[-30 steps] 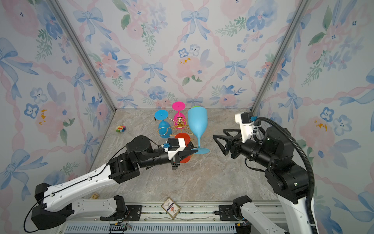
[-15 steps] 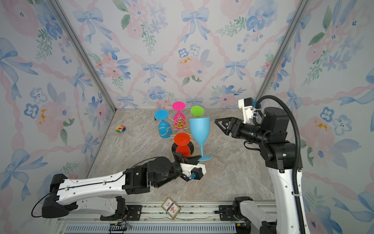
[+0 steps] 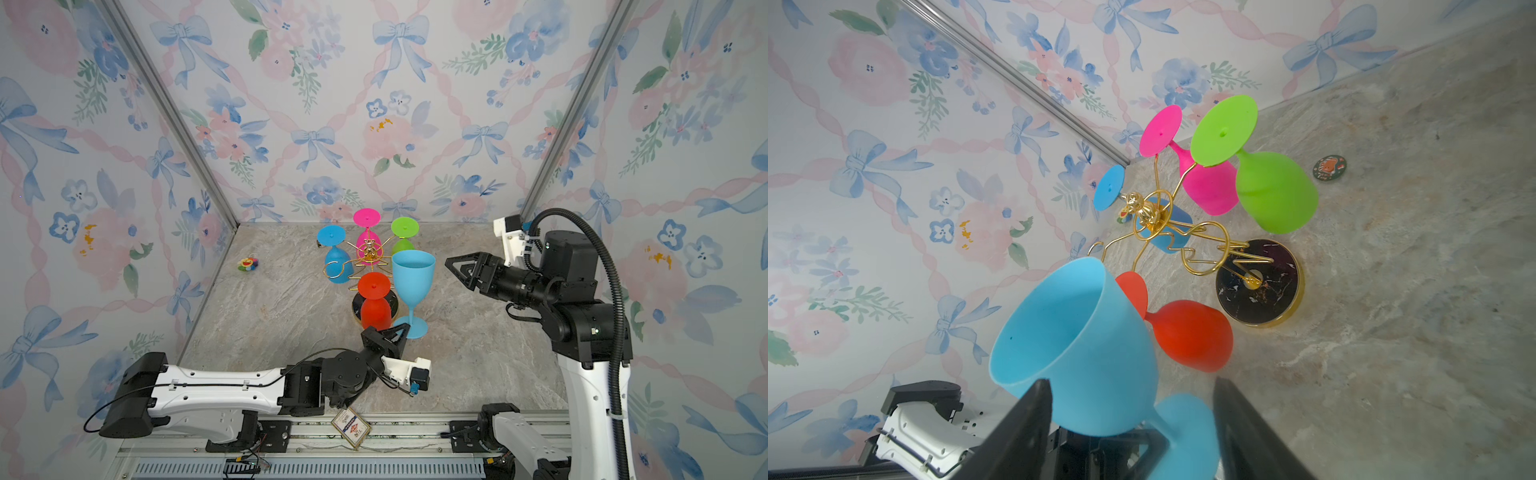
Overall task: Take the wine glass off the wine glass rack
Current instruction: Pick up the wine glass from the wine glass rack.
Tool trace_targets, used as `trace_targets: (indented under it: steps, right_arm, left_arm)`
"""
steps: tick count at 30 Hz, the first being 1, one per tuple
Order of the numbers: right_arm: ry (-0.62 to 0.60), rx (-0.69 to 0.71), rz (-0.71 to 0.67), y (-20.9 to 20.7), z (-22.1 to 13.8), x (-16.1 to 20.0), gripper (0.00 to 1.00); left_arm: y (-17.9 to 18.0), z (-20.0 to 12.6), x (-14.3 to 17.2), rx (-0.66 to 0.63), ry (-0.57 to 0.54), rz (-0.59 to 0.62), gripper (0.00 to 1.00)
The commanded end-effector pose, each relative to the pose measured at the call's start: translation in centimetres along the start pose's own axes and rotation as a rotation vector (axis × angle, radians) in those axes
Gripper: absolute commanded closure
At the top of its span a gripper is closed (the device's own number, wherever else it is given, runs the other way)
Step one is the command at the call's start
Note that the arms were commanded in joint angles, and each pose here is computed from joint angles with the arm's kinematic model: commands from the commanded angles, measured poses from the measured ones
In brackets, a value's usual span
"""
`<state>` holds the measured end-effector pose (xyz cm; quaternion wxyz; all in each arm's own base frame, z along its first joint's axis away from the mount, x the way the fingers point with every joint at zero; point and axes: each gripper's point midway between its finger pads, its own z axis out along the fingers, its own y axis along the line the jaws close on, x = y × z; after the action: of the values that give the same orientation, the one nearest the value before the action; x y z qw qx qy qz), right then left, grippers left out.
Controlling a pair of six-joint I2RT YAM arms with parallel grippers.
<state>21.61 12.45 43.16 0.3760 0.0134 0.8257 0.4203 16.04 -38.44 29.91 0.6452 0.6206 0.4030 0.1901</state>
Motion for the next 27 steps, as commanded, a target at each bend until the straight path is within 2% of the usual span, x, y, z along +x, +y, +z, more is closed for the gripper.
trace_targets:
  steps: [1,7,14,23,27]
  right_arm:
    - [0.016,0.053,0.032,-0.6,-1.0,1.1,0.37]
    - [0.06,0.079,0.105,-1.6,-0.4,2.1,0.42]
    - [0.088,0.137,0.149,-2.6,-0.5,2.9,0.47]
    - [0.198,0.193,0.175,-3.7,0.8,4.2,0.54]
    - [0.253,0.198,0.189,-3.9,1.4,4.8,0.63]
  left_arm:
    - [1.3,0.0,0.2,-0.087,0.03,0.033,1.0]
    - [-1.0,0.4,1.0,-0.074,0.084,0.145,1.0]
    - [-2.7,0.6,1.3,-0.059,0.093,0.223,1.0]
    - [-5.0,1.0,1.7,-0.021,0.11,0.31,1.0]
    - [-6.0,1.0,2.2,-0.007,0.124,0.346,1.0]
